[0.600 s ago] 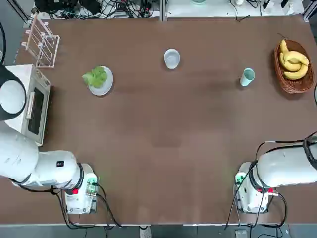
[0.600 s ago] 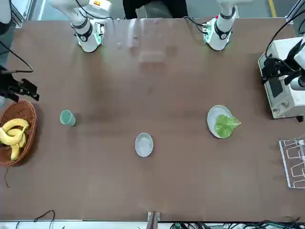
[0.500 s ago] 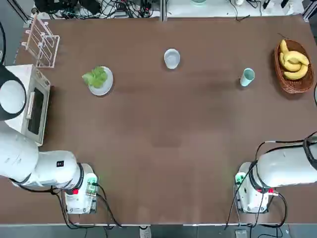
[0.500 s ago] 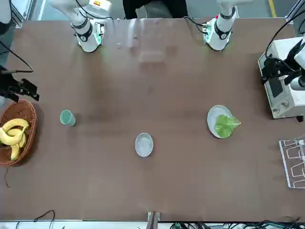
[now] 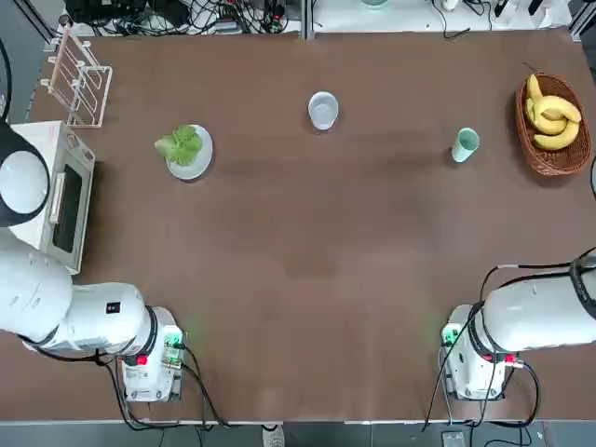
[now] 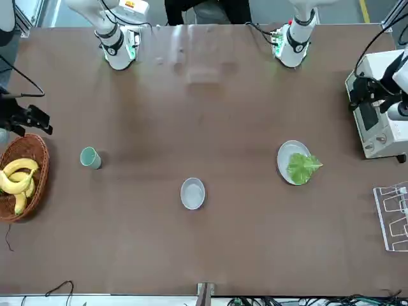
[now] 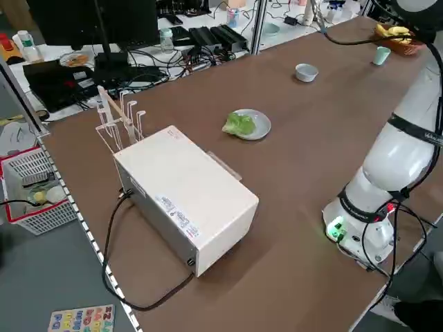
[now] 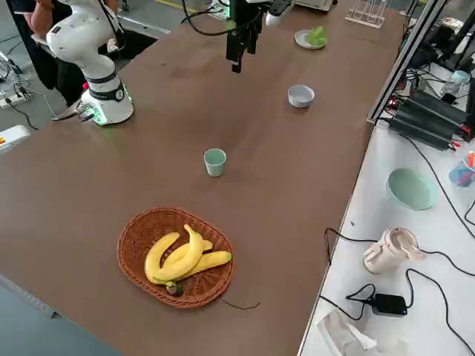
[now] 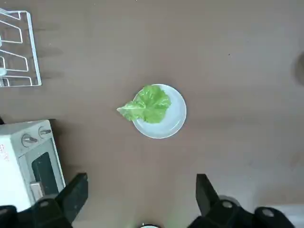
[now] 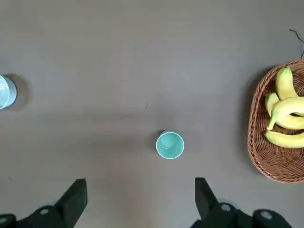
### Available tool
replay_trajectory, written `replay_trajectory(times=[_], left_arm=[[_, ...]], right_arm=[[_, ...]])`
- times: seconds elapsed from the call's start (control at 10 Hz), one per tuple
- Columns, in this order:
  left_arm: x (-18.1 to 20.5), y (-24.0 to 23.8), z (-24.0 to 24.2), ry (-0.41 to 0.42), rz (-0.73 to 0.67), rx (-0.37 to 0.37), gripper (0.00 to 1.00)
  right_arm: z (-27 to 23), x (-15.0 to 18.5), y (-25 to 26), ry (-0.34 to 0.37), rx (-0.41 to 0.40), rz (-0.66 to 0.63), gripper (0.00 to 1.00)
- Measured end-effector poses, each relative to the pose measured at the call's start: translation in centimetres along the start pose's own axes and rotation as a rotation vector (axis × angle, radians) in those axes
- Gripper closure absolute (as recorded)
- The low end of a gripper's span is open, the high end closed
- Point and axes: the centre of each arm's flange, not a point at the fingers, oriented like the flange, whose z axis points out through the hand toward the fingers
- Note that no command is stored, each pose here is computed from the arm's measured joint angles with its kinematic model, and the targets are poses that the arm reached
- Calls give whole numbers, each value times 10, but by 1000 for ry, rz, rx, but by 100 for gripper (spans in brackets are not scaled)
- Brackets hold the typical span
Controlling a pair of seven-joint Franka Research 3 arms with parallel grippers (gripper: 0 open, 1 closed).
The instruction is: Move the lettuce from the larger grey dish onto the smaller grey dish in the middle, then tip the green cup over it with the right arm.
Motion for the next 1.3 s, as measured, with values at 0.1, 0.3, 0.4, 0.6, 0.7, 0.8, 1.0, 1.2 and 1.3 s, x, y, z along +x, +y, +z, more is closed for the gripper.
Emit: replay_trajectory(times=[0.1,0.3,0.4,0.6,0.7,0.8,1.0,1.2,1.3], left_arm=[[1,6,5,-11,-21,0,0],[14,8,36,-71,-59,0,0],[24,6,59,-102,-88,0,0],[42,-12,108,-128,-153,-3,2],[48,-26,137,-139,-206,-5,4],[53,-33,168,-143,-289,-3,4],[60,-29,239,-156,-449,2,5],[61,-31,296,-133,-533,-6,5],[58,-33,312,-121,-568,-8,6]], right_arm=[[0,0,0,0,0,0,0],[0,0,0,-1,0,0,0],[0,0,0,-1,0,0,0],[1,0,0,-1,0,0,0],[1,0,0,-1,0,0,0],[1,0,0,-2,0,0,0],[1,0,0,-2,1,0,0],[1,0,0,-2,1,0,0],[1,0,0,-2,1,0,0]])
